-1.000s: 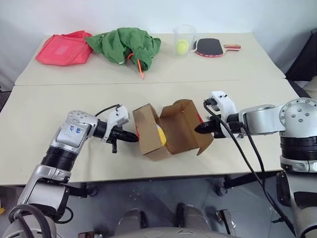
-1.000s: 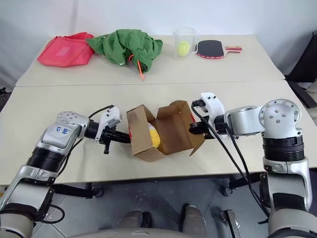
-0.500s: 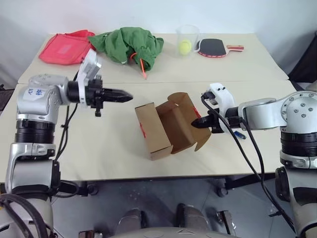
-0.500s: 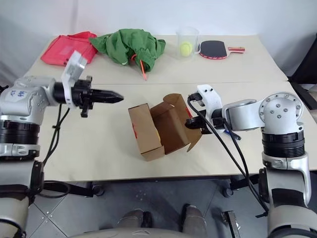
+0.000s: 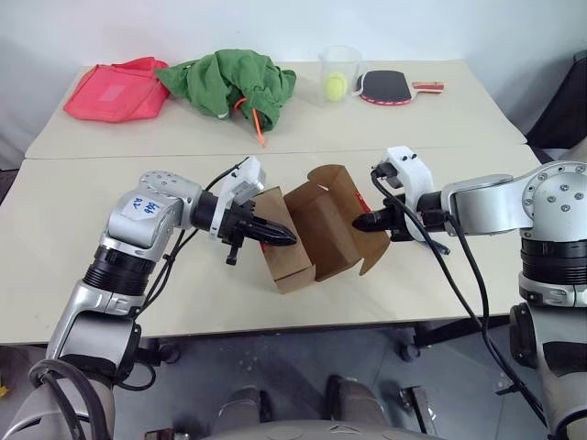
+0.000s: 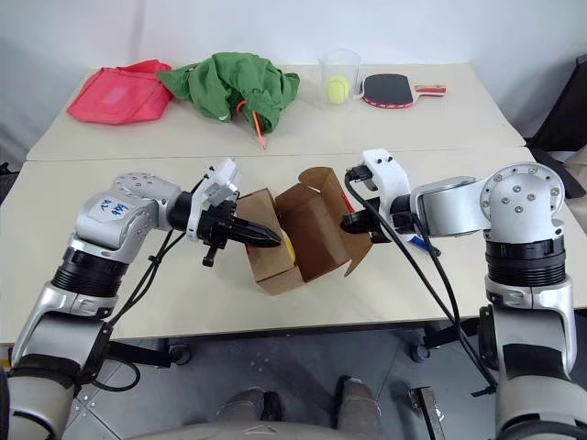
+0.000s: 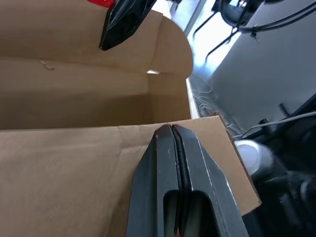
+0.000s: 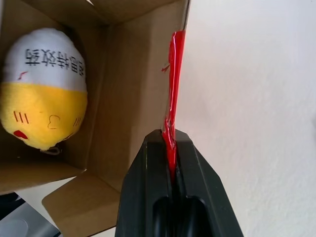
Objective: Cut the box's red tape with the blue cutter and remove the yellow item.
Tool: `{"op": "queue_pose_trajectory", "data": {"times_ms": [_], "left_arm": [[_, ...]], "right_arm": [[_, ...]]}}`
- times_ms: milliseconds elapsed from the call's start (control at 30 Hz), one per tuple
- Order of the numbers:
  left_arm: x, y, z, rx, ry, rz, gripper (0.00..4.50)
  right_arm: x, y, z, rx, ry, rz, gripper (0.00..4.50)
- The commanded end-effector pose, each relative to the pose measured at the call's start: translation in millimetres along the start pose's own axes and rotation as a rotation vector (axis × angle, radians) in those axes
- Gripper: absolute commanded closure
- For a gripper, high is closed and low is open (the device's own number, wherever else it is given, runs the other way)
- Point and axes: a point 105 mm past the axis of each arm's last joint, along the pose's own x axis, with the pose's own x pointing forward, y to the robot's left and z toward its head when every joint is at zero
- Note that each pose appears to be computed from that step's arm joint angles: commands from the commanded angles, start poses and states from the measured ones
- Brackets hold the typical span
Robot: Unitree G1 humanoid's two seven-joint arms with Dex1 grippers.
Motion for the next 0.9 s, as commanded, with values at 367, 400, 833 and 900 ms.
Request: {"op": "queue_pose_trajectory", "data": {"times_ms": [367,400,833,900], "left_arm": [[-23,8,-52,-0.016,0.210,0.121,4.50],[-23,8,-55,-0.020,0.211,0.124,4.50],[-15,11,-78,-0.081,0.211,0.159,4.50],[-13,13,-82,-0.090,0.210,0.166,4.50]], "right_arm": [[-18,-3,7,0.027,-0.053,0.020,4.47],[-19,-4,6,0.042,-0.057,0.025,4.47],[-18,8,-1,0.277,-0.160,0.155,4.47],[-12,8,-8,0.313,-0.156,0.162,4.47]]}}
